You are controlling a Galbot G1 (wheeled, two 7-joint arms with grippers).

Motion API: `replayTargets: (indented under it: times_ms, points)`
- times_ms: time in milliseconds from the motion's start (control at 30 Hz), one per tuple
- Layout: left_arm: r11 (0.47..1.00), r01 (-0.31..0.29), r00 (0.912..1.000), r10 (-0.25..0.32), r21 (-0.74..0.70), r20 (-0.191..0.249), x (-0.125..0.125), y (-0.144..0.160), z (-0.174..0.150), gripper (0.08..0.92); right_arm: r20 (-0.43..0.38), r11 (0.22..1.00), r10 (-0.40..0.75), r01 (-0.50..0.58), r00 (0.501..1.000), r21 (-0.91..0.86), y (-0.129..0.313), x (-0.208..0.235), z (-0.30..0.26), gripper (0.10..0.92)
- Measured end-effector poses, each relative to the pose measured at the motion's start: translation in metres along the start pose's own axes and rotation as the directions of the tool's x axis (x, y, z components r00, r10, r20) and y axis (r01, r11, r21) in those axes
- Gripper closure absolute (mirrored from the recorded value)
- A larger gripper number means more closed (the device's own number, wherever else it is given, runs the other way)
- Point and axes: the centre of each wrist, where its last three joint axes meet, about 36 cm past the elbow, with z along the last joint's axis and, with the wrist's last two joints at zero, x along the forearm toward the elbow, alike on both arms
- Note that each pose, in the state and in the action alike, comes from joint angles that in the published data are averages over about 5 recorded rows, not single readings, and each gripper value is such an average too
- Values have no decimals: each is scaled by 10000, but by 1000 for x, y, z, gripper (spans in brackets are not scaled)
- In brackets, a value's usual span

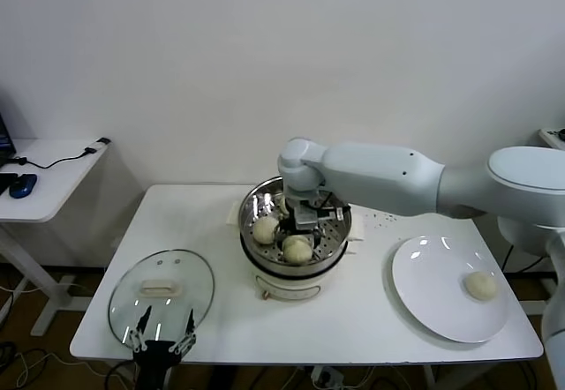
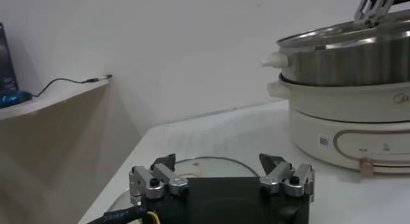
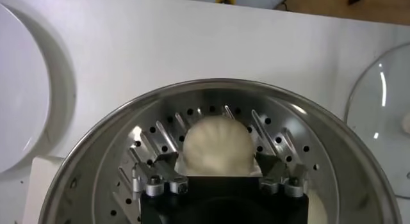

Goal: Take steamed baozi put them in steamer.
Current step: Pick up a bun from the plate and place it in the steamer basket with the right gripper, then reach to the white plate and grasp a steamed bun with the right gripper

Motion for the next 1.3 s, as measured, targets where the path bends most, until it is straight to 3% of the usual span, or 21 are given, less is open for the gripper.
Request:
replayTargets:
  times_ms: [333,500,633,767,1000,1167,1300]
  points:
    - [10000,-2,10000,2,-11,37,1,1,-2,177,-395,9975,486,-506,9980,-501,19,32,11,200]
    - [10000,-25,9999,25,-35,110,1,1,-5,177,-975,9749,1007,-1178,9901,-1888,64,63,28,200]
    - [10000,-53,9998,54,-30,172,0,1,-7,177,-1652,9079,1427,-1955,9759,-3707,115,87,40,200]
    - [9999,-108,9997,108,1,212,-1,-2,-8,177,-2270,7627,1696,-2736,9590,-5860,171,103,41,200]
    - [9999,-150,9994,147,79,319,0,-6,-13,177,-2885,3628,1618,-3288,9437,-8720,272,99,21,200]
    - [9999,-166,9993,167,-39,331,2,-6,-13,177,-2675,1157,1322,-2829,9545,-9522,341,68,-4,200]
    - [9998,-161,9993,165,-110,326,2,-5,-12,177,-2206,-284,1070,-2188,9695,-9753,389,34,-27,200]
